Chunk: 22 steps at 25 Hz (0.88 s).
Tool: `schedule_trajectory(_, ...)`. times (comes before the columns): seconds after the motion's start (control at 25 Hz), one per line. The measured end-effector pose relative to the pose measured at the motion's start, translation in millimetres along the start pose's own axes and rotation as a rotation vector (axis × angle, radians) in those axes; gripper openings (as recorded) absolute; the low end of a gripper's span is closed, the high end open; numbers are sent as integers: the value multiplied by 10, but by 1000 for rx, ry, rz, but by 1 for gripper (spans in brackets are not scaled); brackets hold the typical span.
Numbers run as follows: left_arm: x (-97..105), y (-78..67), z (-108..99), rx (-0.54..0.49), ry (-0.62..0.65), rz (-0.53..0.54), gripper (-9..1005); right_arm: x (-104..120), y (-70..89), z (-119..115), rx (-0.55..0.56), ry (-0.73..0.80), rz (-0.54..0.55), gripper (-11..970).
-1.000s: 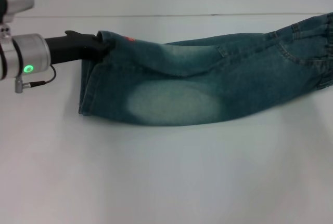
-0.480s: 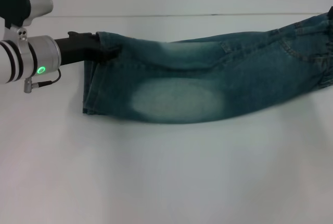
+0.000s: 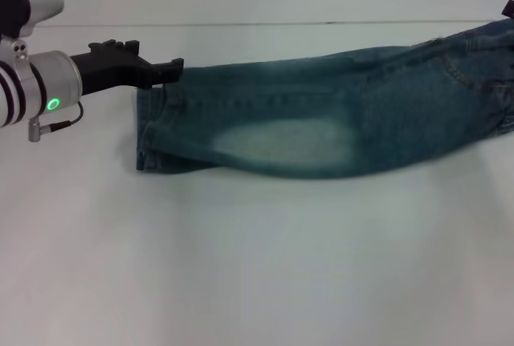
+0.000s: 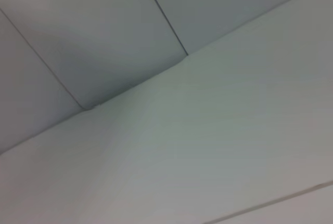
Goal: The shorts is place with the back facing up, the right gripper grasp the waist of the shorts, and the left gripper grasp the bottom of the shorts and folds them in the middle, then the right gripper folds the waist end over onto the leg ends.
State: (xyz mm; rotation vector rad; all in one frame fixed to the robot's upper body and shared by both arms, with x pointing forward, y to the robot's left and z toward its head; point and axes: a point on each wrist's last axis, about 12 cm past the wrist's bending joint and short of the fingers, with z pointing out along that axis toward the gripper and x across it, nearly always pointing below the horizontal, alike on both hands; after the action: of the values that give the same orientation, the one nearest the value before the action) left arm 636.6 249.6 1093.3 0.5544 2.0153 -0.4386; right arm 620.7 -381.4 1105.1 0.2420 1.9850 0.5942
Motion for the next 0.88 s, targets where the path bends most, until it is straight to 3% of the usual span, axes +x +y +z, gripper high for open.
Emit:
schedule_trajectory(0.24, 24, 22, -9, -18, 3, -5, 888, 42, -20, 14, 26, -4, 16, 958)
schedule_trajectory(0.88, 88, 27, -22, -30, 16, 0, 918, 151, 6, 43, 34, -8, 91, 958)
